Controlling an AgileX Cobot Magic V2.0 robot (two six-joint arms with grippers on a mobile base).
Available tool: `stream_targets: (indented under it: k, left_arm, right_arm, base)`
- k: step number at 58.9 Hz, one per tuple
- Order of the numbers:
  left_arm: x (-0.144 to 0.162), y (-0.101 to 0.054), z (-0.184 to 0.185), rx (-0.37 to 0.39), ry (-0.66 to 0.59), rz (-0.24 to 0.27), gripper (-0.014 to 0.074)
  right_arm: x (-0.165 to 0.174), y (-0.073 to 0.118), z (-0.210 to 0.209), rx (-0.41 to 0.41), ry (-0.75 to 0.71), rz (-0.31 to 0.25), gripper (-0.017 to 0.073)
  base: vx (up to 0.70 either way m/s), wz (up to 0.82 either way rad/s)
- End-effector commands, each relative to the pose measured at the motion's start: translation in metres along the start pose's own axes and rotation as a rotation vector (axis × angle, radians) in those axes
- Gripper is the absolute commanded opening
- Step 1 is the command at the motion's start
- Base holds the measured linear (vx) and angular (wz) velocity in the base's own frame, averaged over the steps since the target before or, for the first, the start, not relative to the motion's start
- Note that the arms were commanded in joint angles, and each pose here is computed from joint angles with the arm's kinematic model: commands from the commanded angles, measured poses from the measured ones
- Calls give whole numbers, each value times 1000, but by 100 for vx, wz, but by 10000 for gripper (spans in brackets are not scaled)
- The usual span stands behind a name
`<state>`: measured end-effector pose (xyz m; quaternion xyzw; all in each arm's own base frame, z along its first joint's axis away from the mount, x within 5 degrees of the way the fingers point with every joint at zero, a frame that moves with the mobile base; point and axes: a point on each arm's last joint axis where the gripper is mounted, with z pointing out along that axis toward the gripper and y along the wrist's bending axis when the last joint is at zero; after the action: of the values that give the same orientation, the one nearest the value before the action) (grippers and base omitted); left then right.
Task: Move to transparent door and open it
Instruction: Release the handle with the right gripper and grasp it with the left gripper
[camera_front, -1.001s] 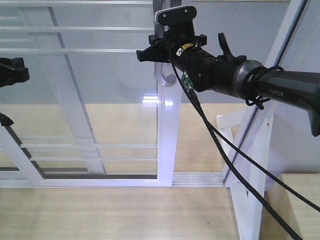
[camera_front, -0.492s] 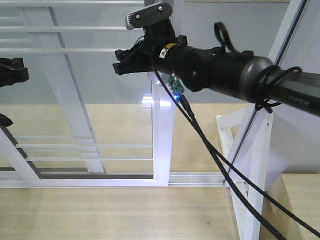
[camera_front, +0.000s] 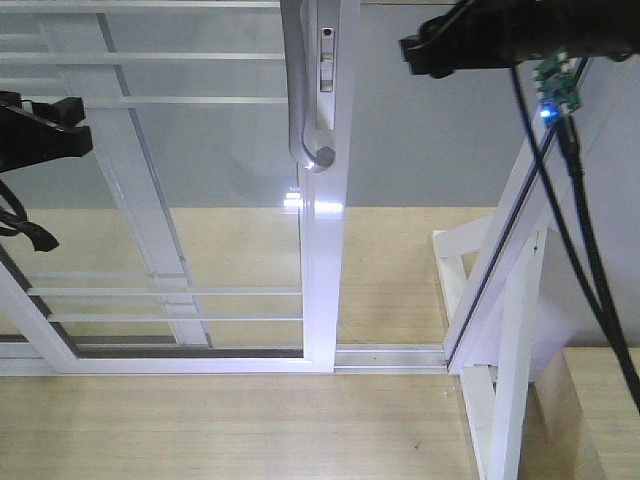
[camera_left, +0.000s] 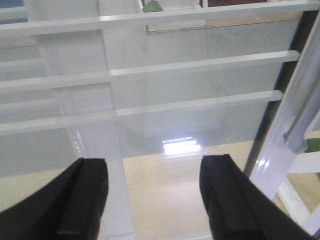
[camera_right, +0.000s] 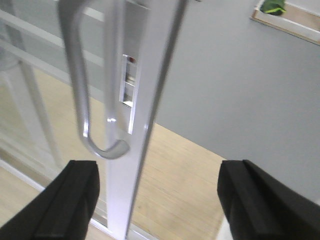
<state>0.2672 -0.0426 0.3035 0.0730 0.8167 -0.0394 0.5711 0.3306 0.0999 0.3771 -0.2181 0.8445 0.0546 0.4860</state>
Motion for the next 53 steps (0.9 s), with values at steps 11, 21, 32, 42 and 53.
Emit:
stream_targets:
  k: [11, 21, 32, 42, 53]
  left_arm:
    - [-20, -15, 3, 53, -147, -19, 523]
    - [-21, -15, 3, 57, -153, -36, 523]
    - [-20, -16, 4, 58, -152, -36, 523]
    - [-14, -33, 20, 113, -163, -12, 523]
    - [-20, -63, 52, 188, -161, 9, 523]
  right_arm:
    - [14, -62, -64, 221, -26, 72, 564]
    - [70, -73, -78, 302, 56, 155, 564]
    - [110, -72, -100, 385, 46, 281, 564]
    - [124, -64, -109, 395, 53, 283, 564]
    - [122, -63, -110, 388, 37, 304, 564]
  base:
    - [0, 0]
    - [0, 0]
    - [0, 0]
    - [0, 0]
    - [0, 0]
